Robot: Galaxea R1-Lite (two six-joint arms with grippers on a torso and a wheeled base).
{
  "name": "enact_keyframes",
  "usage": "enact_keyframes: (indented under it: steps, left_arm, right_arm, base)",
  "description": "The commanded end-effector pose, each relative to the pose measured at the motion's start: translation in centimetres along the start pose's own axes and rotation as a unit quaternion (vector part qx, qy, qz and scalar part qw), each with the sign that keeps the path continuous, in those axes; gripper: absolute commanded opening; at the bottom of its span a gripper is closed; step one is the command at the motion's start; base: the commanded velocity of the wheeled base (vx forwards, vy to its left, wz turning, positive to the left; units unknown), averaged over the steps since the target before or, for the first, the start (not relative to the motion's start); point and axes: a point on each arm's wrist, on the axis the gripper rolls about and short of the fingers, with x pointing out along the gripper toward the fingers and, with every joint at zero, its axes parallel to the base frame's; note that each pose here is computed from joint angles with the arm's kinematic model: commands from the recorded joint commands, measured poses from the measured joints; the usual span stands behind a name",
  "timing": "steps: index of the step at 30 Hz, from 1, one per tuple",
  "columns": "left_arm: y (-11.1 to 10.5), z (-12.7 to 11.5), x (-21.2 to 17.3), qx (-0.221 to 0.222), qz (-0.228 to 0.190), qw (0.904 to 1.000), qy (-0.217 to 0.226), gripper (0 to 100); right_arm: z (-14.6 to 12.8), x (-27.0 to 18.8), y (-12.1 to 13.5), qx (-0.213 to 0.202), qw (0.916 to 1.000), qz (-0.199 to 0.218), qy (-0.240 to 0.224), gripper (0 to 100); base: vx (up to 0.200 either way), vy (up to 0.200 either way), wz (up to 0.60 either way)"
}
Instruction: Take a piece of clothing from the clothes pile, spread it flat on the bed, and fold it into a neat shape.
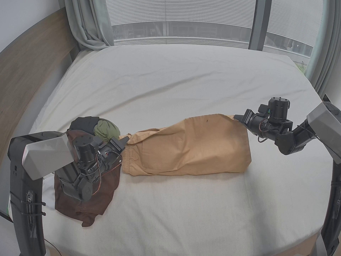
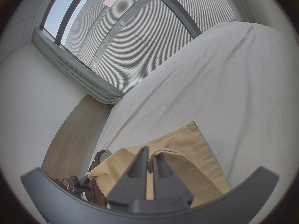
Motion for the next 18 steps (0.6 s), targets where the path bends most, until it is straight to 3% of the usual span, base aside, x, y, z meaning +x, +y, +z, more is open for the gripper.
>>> enact_keyframes:
  steps: [1, 18]
  left_arm:
    - [0.7, 0.0, 0.4, -0.001, 0.005, 1.0000, -0.003, 0]
    - [2.0, 1.0, 0.8, -0.004, 0.022, 0.9997, -0.012, 0]
  right_arm:
    - [-0.7, 0.8, -0.7, 0.004, 1.0000, -0.005, 0.008, 0]
    - [-0.6, 2.5, -1.6, 0.002, 0.9999, -0.009, -0.008, 0]
  base:
    - [0.000, 0.000, 0.00]
    - [0.000, 0.000, 0.00]
